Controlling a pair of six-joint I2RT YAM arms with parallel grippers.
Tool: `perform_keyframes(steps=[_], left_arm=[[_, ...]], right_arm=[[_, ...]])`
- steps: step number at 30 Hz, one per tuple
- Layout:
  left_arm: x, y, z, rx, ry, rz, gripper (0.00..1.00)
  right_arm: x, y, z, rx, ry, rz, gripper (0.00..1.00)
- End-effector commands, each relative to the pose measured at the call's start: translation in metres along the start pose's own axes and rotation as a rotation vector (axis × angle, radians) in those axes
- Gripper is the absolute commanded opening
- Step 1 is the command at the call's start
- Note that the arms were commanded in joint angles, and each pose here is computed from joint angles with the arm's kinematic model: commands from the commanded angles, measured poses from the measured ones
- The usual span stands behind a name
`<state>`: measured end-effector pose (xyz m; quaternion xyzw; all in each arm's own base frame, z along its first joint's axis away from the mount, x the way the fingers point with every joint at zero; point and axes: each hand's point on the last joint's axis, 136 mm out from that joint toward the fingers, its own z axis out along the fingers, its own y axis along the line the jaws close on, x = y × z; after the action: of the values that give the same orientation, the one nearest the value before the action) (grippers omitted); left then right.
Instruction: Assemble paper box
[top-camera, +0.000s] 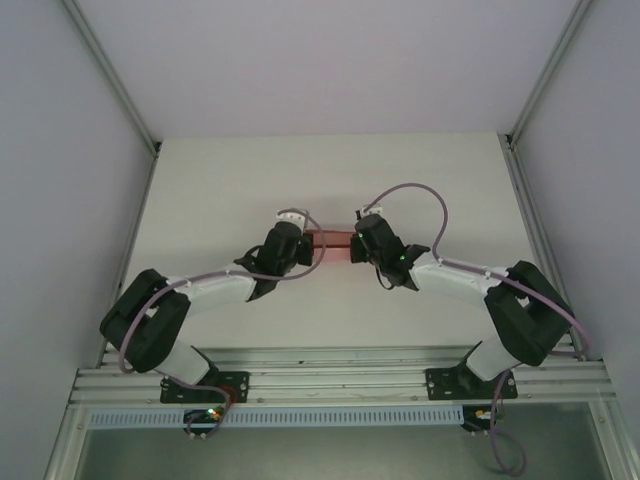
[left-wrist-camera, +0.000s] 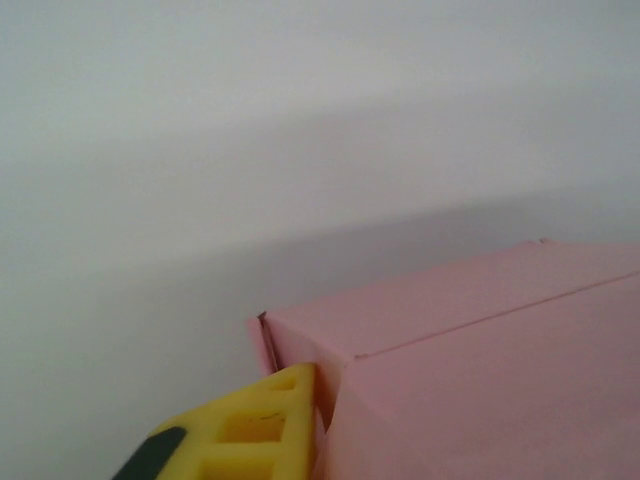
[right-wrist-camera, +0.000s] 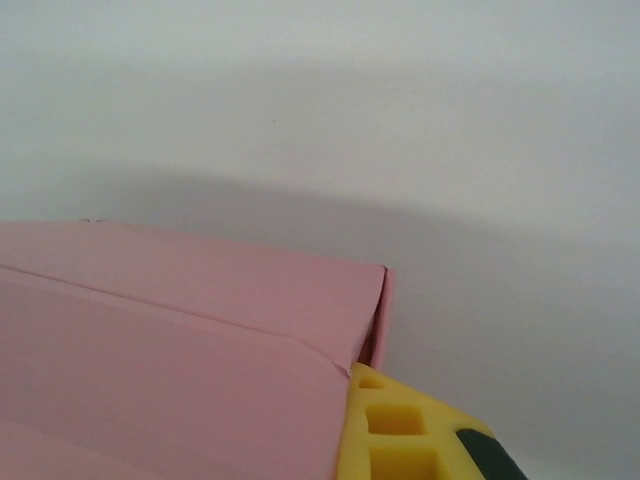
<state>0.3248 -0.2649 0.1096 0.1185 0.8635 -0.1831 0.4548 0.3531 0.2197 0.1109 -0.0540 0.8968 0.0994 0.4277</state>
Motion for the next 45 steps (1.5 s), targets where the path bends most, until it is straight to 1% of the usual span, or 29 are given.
perform_keyframes(steps=[1, 2, 3, 6, 9, 10, 11, 12, 13, 16, 21, 26, 29, 33, 34, 37, 39, 41, 43, 45], left_arm=[[0.016, -0.016, -0.008, 0.105, 0.034, -0.003, 0.26], [0.014, -0.021, -0.012, 0.126, 0.025, 0.006, 0.33], [0.011, -0.024, -0.016, 0.141, 0.017, 0.015, 0.43], [0.006, -0.027, -0.026, 0.149, 0.017, 0.021, 0.46], [0.005, -0.028, -0.035, 0.145, 0.034, 0.022, 0.57], [0.007, -0.028, -0.038, 0.141, 0.047, 0.019, 0.65], [0.011, -0.027, -0.042, 0.140, 0.064, 0.022, 0.76], [0.013, -0.026, -0.046, 0.133, 0.080, 0.018, 0.91], [0.016, -0.024, -0.050, 0.129, 0.091, 0.016, 1.00], [0.024, -0.019, -0.061, 0.124, 0.109, -0.004, 1.00], [0.026, -0.017, -0.076, 0.133, 0.128, -0.031, 1.00], [0.016, -0.031, -0.096, 0.233, 0.106, -0.080, 1.00], [0.005, -0.043, -0.114, 0.315, 0.083, -0.109, 1.00], [-0.006, -0.042, -0.133, 0.323, 0.068, -0.131, 1.00], [-0.008, -0.040, -0.136, 0.312, 0.068, -0.138, 1.00], [-0.008, -0.013, -0.138, 0.167, 0.091, -0.232, 1.00], [0.004, 0.014, -0.138, 0.034, 0.155, -0.337, 1.00], [0.022, 0.039, -0.136, -0.073, 0.241, -0.444, 1.00], [0.036, 0.051, -0.132, -0.106, 0.289, -0.511, 1.00], [0.042, 0.055, -0.124, -0.090, 0.300, -0.558, 1.00]], right_arm=[[-0.041, 0.032, -0.025, -0.110, -0.168, -0.004, 0.00], [-0.040, 0.034, -0.027, -0.110, -0.170, -0.023, 0.00], [-0.037, 0.037, -0.029, -0.116, -0.169, -0.046, 0.00], [-0.027, 0.038, -0.030, -0.107, -0.149, -0.100, 0.00], [-0.017, 0.037, -0.030, -0.098, -0.135, -0.129, 0.00], [-0.013, 0.037, -0.030, -0.101, -0.129, -0.136, 0.00], [-0.008, 0.037, -0.029, -0.100, -0.124, -0.142, 0.00], [-0.003, 0.036, -0.028, -0.098, -0.118, -0.143, 0.00], [0.000, 0.034, -0.027, -0.095, -0.113, -0.137, 0.00], [0.006, 0.035, -0.024, -0.096, -0.111, -0.122, 0.00], [0.010, 0.044, -0.022, -0.080, -0.097, -0.182, 0.00], [0.014, 0.046, -0.022, -0.040, -0.087, -0.244, 0.00], [0.020, 0.047, -0.022, -0.017, -0.079, -0.273, 0.00], [0.031, 0.055, -0.021, -0.020, -0.061, -0.309, 0.00], [0.034, 0.056, -0.020, -0.012, -0.058, -0.325, 0.00], [0.039, 0.056, -0.019, 0.014, -0.052, -0.353, 0.00], [0.044, 0.056, -0.020, 0.016, -0.046, -0.360, 0.00], [0.051, 0.058, -0.021, 0.002, -0.037, -0.361, 0.00], [0.058, 0.057, -0.021, -0.006, -0.025, -0.365, 0.00], [0.065, 0.055, -0.021, -0.012, -0.009, -0.373, 0.00]])
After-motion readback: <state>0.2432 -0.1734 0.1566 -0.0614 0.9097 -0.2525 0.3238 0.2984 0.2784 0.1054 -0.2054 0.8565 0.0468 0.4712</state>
